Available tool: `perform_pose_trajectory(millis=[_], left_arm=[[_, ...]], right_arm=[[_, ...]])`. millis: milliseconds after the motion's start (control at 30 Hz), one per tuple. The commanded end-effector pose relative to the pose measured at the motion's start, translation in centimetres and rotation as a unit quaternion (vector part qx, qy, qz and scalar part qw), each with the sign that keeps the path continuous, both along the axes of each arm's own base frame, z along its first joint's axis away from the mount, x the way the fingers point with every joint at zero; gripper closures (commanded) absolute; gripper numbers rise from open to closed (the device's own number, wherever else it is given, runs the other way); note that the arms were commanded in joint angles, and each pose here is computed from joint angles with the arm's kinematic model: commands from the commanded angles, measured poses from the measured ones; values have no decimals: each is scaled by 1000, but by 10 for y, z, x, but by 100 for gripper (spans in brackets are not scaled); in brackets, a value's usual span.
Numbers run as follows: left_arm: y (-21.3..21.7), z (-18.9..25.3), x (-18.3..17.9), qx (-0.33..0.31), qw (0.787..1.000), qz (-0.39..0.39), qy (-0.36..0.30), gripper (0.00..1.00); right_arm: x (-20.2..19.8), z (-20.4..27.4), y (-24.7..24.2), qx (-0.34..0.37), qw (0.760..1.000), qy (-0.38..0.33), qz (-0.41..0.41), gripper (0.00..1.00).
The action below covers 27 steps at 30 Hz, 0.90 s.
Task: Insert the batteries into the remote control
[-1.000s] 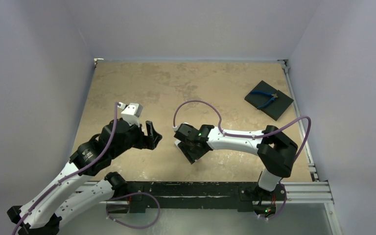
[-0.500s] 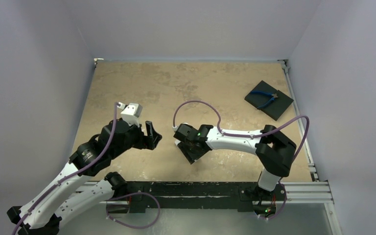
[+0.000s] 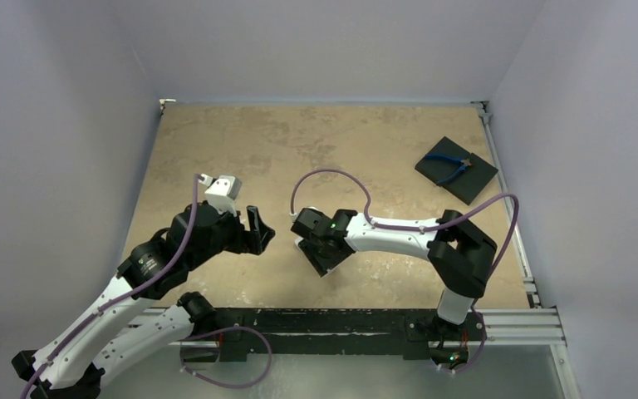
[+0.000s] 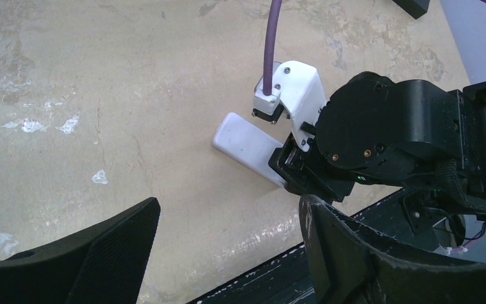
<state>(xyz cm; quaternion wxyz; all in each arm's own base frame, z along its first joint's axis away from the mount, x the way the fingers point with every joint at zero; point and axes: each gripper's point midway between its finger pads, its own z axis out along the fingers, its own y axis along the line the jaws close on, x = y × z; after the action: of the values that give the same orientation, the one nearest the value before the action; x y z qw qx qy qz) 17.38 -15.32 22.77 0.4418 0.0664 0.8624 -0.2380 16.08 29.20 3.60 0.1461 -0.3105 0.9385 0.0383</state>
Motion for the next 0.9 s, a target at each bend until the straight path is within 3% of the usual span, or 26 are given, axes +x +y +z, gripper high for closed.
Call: perform_pose_trajectory(millis=[0, 500, 700, 733, 767, 800, 867], left_arm=[[-3, 8, 4, -12, 1000, -3, -17, 19], [-3, 6, 3, -11, 1000, -5, -15, 19], [-3, 7, 4, -12, 1000, -3, -16, 19], [-3, 7, 4, -11, 1000, -2, -16, 19], [-3, 6, 4, -11, 1000, -2, -15, 19], [-3, 6, 4, -11, 1000, -2, -15, 19], [-3, 6, 4, -11, 1000, -3, -15, 19]], right_arm=[[10, 7, 15, 16, 1000, -16, -7, 80], [12, 6, 13, 10, 1000, -23, -3, 50], [13, 9, 15, 17, 1000, -26, -3, 42], [13, 9, 16, 17, 999, -27, -3, 36], [13, 10, 16, 19, 999, -28, -3, 15], [14, 10, 16, 20, 999, -28, -2, 3], [14, 12, 17, 22, 999, -30, -2, 1]])
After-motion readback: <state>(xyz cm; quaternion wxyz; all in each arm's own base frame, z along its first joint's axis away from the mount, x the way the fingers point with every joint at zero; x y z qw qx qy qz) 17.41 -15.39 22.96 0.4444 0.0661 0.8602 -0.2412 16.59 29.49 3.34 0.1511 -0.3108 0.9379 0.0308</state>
